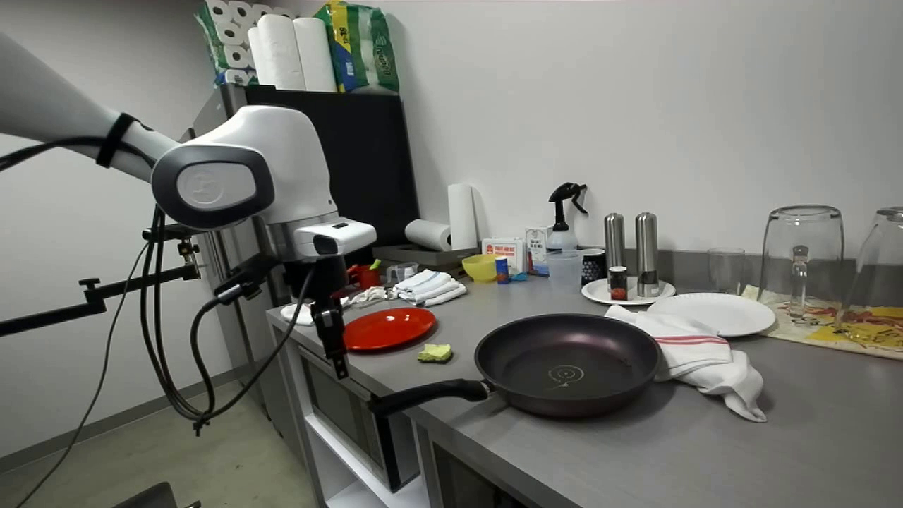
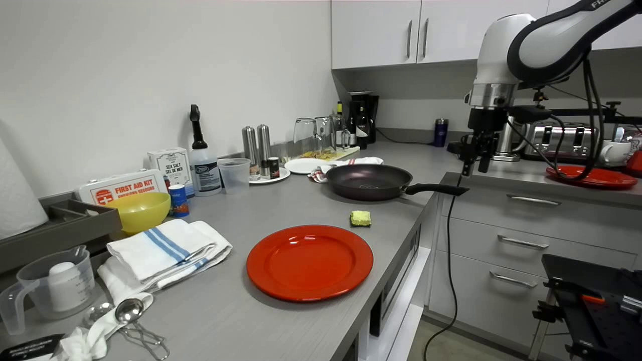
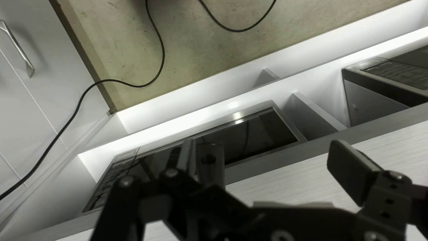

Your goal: Move the pan to the left then move it forwards.

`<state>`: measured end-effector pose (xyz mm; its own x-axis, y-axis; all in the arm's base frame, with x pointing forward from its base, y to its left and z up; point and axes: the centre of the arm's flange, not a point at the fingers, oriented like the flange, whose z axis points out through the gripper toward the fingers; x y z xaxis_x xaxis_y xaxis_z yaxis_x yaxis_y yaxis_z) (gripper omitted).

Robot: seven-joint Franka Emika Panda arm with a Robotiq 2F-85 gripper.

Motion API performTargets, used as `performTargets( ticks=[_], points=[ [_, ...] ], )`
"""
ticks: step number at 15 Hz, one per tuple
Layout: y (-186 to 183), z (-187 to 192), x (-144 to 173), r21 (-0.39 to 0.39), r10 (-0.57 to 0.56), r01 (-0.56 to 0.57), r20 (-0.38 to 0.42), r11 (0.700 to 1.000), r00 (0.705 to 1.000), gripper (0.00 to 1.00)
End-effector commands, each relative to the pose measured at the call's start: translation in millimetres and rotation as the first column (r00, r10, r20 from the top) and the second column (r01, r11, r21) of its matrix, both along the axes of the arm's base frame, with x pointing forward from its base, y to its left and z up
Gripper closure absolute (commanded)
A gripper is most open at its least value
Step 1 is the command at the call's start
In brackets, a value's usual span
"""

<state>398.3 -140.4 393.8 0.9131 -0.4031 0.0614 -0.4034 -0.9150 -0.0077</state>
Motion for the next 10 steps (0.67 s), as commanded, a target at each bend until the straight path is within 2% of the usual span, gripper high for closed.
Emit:
performTargets(
  ticks=[1, 10],
  points=[
    [4.8, -4.0, -2.2, 0.010, -0.004, 0.004, 0.022, 1.000, 1.000, 0.00],
    [-4.2, -6.1, -3.0, 0.009, -0.020, 0.020, -0.010, 1.000, 1.000, 0.00]
  ],
)
